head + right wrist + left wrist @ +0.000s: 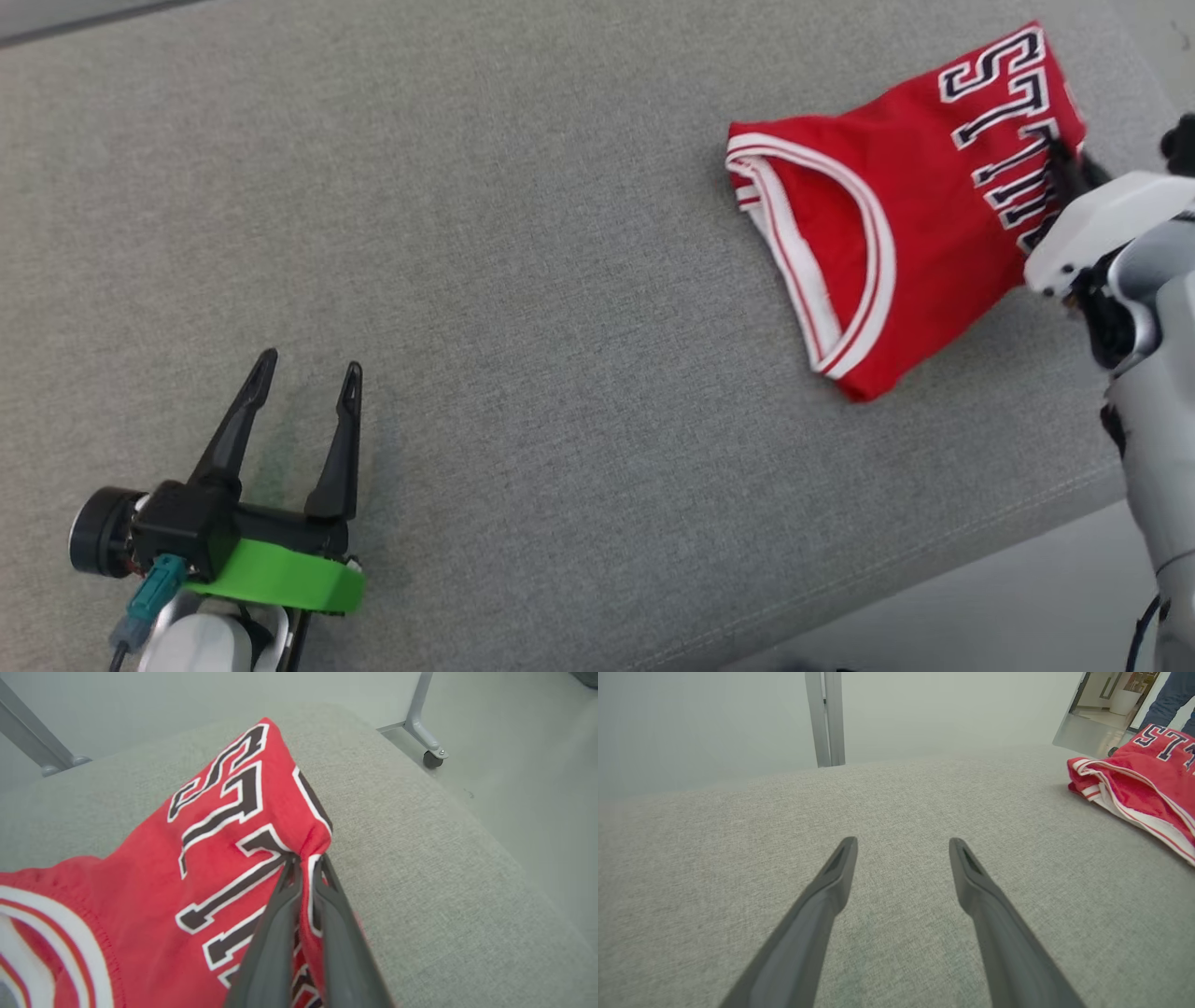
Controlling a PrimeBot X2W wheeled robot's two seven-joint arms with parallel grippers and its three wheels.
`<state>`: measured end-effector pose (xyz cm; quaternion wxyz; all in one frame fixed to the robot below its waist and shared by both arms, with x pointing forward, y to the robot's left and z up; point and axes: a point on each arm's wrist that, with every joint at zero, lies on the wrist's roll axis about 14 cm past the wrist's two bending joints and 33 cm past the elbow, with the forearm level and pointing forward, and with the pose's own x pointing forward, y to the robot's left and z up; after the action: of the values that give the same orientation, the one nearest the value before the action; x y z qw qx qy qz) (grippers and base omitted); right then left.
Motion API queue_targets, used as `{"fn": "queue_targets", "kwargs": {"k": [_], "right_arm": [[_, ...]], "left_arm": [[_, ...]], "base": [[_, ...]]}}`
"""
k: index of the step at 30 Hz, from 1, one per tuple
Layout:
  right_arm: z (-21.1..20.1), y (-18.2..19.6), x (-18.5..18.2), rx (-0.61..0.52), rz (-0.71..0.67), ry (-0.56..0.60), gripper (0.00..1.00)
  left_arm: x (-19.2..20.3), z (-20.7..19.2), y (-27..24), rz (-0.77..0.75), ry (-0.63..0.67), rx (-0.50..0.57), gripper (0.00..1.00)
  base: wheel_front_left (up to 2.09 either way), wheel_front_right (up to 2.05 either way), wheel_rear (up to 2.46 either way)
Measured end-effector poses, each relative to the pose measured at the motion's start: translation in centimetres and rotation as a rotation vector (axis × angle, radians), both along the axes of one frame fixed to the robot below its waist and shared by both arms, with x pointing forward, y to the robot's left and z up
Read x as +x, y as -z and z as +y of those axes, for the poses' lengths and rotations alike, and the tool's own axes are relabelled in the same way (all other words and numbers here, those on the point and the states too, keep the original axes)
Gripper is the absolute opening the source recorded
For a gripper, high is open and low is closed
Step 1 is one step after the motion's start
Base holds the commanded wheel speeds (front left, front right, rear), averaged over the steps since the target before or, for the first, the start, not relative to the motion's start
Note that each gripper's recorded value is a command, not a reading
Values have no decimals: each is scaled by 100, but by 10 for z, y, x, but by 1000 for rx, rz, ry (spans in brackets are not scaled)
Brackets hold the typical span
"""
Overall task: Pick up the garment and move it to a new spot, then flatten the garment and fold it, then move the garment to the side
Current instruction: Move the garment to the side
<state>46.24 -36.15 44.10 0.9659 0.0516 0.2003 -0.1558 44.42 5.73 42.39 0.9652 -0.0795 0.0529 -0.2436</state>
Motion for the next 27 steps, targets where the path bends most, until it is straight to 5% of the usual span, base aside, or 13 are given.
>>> {"fn": "queue_targets", "kwargs": {"k": [14,15,17,22,27], "right_arm": [[-106,-12,43,-232,-33,232,0],[-110,-9,42,-251,-16,237,16],[-112,-1,42,-271,16,240,100],[-104,-18,52,-417,-17,188,100],[-72,-39,63,-438,-138,127,100]], "left_arm": [[8,39,58,111,-60,61,100],[6,44,60,117,-73,67,100],[5,51,62,125,-91,72,100],[2,55,58,127,-127,58,100],[-4,52,46,124,-160,26,100]], "base": [[0,0,0],[0,0,0],[0,0,0],[0,0,0],[0,0,0]]}}
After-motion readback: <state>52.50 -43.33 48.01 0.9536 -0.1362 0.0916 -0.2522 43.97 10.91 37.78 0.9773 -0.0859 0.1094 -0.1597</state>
